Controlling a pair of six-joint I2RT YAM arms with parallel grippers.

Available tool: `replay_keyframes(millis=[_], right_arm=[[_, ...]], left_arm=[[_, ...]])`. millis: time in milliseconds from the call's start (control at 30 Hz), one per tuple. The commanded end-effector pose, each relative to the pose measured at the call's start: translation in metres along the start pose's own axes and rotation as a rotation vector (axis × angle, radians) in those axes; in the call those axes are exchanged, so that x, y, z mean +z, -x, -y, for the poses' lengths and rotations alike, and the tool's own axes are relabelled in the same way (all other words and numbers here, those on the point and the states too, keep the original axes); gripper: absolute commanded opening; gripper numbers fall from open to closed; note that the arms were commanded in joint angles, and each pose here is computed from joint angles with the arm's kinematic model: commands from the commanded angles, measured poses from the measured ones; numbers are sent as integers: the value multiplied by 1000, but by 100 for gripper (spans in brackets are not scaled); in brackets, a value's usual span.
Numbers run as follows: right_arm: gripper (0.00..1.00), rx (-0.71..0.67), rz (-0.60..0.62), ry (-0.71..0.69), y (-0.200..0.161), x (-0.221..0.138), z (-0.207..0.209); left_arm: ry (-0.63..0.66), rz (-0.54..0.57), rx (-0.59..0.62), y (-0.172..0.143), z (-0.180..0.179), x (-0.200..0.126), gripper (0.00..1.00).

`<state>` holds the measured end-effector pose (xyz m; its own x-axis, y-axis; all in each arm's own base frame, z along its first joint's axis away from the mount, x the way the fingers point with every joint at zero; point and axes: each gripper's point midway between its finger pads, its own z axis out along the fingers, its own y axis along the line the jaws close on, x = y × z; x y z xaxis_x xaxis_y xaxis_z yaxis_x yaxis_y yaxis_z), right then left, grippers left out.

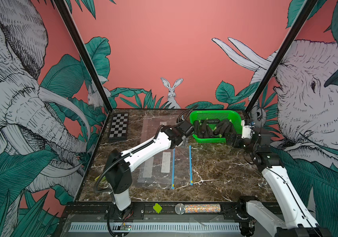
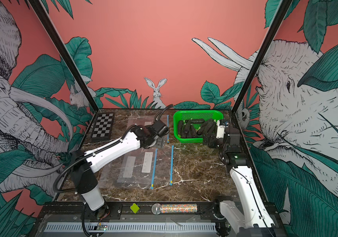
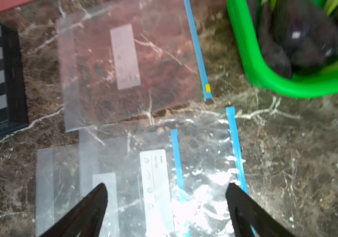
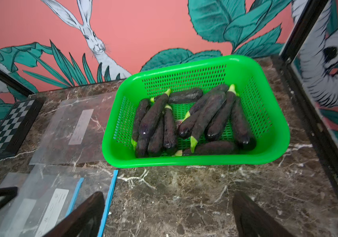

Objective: Place the eggplant in a zip-top bag and seal the zipper
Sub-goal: Pick up the zipper food storage bag.

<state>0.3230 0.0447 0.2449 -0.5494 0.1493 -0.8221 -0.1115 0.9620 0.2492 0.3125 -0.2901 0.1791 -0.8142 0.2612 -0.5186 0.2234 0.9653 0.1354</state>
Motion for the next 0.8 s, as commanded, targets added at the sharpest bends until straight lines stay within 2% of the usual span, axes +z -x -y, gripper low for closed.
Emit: replay_keyframes(millis=[0,100,333,533,767], right_arm=[[80,61,-27,48,-3,6,-7],[67,130,8,94,-8,19,-10],[67,135,-40,105,-26,32,-8],[67,138,-53,120,-30,35,-9],[68,123,-75,115,-37,32,-9]], left_arm=[[20,-144,15,-25,10,-1,87],[-17,-205,61,-36,43,13,85],[-73,-268,103,-54,92,38,83],[-56,-337,119,-75,100,62,76],[0,-377,145,-91,96,79,74]])
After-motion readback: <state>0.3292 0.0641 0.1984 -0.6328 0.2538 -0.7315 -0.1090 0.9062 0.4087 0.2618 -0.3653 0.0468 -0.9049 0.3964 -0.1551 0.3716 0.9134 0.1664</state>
